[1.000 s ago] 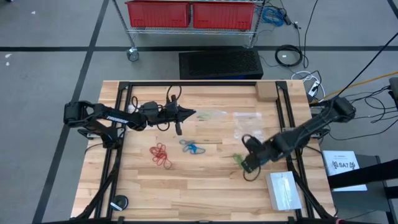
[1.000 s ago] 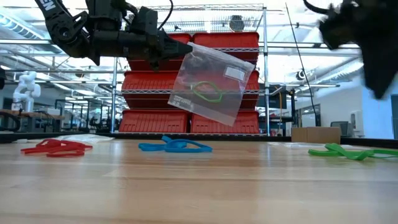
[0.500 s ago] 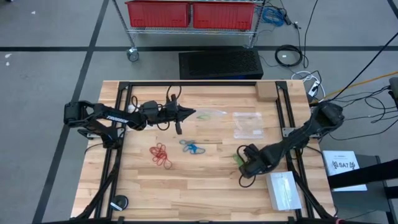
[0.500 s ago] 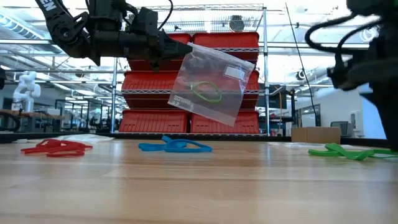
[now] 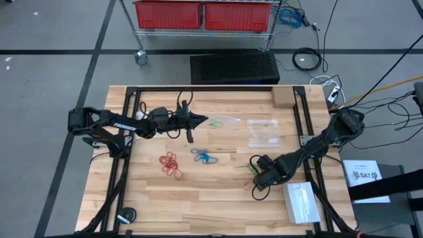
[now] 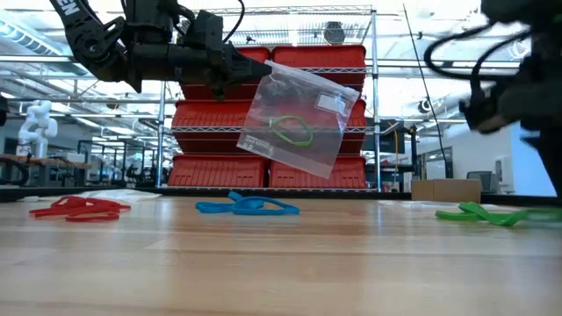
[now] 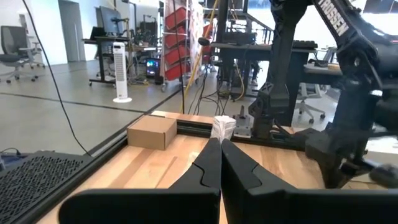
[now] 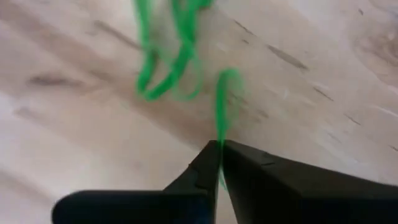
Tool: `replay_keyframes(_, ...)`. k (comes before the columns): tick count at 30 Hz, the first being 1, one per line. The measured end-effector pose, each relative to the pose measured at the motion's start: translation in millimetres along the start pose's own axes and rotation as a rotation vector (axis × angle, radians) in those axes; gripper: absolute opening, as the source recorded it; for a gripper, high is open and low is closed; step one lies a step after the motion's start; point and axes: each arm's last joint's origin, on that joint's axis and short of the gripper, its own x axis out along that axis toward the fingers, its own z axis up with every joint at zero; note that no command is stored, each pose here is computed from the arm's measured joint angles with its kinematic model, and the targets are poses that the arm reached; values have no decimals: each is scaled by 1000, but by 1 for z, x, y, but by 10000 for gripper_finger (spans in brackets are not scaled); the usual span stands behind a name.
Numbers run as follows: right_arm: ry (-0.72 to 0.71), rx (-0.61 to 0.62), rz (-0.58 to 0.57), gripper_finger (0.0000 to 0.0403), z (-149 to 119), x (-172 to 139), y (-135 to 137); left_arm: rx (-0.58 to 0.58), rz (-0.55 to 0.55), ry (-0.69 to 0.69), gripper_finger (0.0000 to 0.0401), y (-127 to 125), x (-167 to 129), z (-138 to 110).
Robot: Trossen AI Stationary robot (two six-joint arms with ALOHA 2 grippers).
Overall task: Sort rubber bands
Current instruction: Put the green rubber band into the center transparent zip bag
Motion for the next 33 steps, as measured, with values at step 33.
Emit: replay_keyframes(33,-1135,-493,93,0,183,-134,24,4,6,-6,0,2,1,2)
